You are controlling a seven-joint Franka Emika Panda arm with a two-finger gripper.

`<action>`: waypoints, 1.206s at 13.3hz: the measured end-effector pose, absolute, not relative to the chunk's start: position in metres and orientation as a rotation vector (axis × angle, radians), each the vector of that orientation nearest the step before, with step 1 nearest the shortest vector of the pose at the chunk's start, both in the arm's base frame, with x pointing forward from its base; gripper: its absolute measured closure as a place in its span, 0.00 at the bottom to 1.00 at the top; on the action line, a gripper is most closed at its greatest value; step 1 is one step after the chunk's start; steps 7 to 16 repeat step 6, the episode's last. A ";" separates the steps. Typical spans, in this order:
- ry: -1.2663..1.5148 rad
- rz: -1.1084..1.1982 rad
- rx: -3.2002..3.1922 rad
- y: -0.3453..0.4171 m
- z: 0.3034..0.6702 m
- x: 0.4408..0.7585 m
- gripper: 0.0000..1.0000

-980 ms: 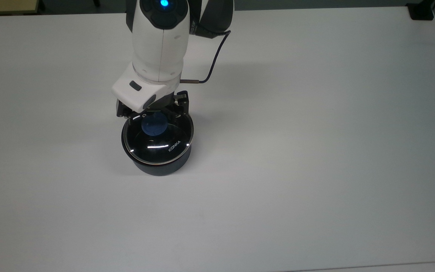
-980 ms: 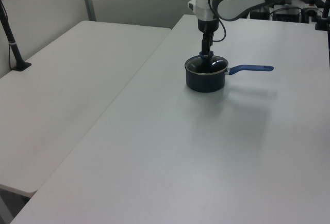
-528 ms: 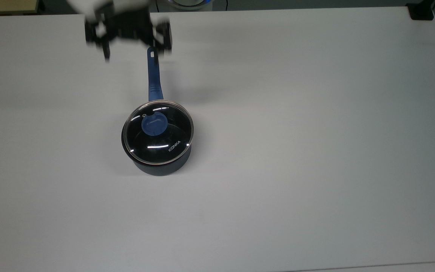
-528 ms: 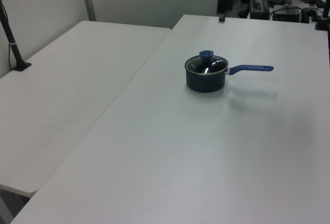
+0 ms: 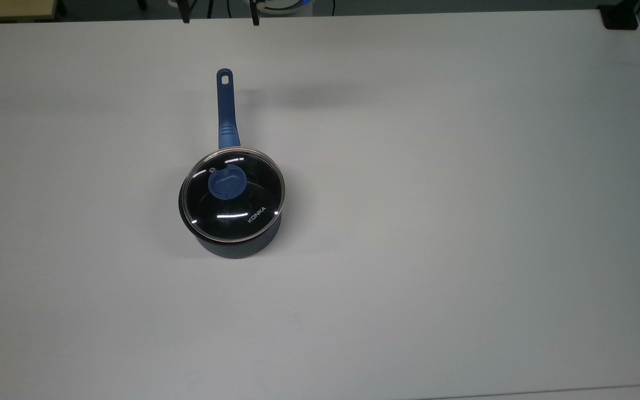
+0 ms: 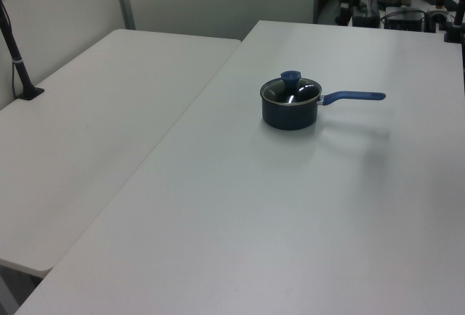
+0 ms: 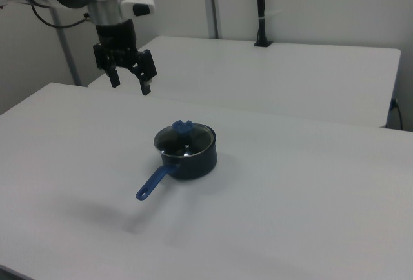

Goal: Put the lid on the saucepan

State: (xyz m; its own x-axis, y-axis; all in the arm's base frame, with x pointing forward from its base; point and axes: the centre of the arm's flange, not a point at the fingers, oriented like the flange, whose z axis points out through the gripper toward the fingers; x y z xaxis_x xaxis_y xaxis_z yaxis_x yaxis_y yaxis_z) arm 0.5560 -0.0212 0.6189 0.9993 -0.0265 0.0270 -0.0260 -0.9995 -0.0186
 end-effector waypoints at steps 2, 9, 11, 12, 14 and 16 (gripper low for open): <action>0.014 -0.059 -3.123 -0.021 0.616 0.558 0.00; 0.006 -0.062 -3.124 -0.021 0.616 0.559 0.00; 0.006 -0.062 -3.124 -0.021 0.616 0.559 0.00; 0.006 -0.062 -3.124 -0.021 0.616 0.559 0.00; 0.006 -0.062 -3.124 -0.021 0.616 0.559 0.00; 0.006 -0.062 -3.124 -0.021 0.616 0.559 0.00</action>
